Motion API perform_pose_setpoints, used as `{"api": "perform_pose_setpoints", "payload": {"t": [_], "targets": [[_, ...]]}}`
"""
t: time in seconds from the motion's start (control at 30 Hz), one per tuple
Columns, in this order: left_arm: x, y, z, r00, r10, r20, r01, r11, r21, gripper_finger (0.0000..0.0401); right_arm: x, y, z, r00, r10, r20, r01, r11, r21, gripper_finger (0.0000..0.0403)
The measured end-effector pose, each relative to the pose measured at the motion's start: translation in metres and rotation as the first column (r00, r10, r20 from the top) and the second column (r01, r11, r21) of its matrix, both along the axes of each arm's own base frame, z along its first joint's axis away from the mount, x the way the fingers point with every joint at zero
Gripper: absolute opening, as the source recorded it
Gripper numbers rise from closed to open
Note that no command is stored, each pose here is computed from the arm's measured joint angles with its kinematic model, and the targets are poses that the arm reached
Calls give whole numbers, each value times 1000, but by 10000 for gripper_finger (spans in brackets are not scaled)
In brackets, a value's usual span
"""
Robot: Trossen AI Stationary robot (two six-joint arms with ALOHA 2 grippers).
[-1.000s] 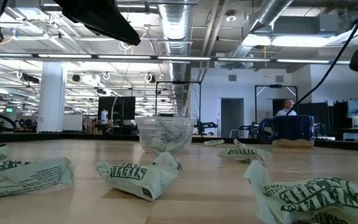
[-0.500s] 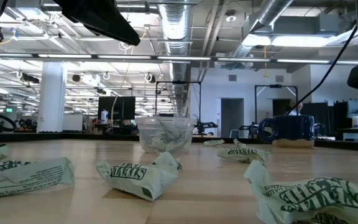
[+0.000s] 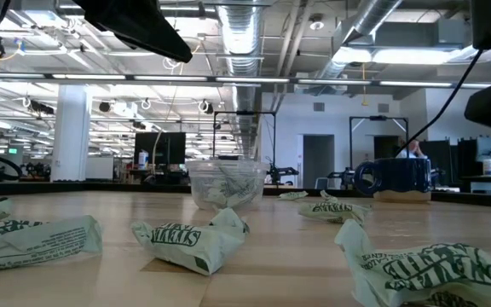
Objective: Pick and place items into bin
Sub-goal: Put the stevia packet into the transparent bin
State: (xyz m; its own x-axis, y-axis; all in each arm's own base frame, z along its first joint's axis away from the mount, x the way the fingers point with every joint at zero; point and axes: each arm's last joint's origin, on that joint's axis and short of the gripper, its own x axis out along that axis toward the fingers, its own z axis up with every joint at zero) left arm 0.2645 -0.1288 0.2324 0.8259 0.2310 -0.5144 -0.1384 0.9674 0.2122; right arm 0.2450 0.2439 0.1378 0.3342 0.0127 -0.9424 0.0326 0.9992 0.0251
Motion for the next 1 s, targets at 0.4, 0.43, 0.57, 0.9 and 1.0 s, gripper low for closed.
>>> {"api": "perform_pose_setpoints", "payload": {"t": [0.4,0.43,0.57,0.9,1.0], "targets": [[0,0,0,1000,0,0,0,1000,-2,98,-1,5,1,1000,15,1,-15,999,36,147],[0,0,0,1000,1,0,-1,1000,-3,98,-1,5,0,1000,15,0,-15,999,37,145],[0,0,0,1000,3,1,-3,1000,-5,98,0,6,-4,1000,18,-12,-17,999,44,139],[0,0,0,1000,2,1,-2,1000,-6,98,-1,8,-10,999,28,-45,-26,999,37,134],[0,0,0,1000,2,0,-2,1000,-5,98,-2,7,-9,999,31,-37,-30,999,33,123]]}}
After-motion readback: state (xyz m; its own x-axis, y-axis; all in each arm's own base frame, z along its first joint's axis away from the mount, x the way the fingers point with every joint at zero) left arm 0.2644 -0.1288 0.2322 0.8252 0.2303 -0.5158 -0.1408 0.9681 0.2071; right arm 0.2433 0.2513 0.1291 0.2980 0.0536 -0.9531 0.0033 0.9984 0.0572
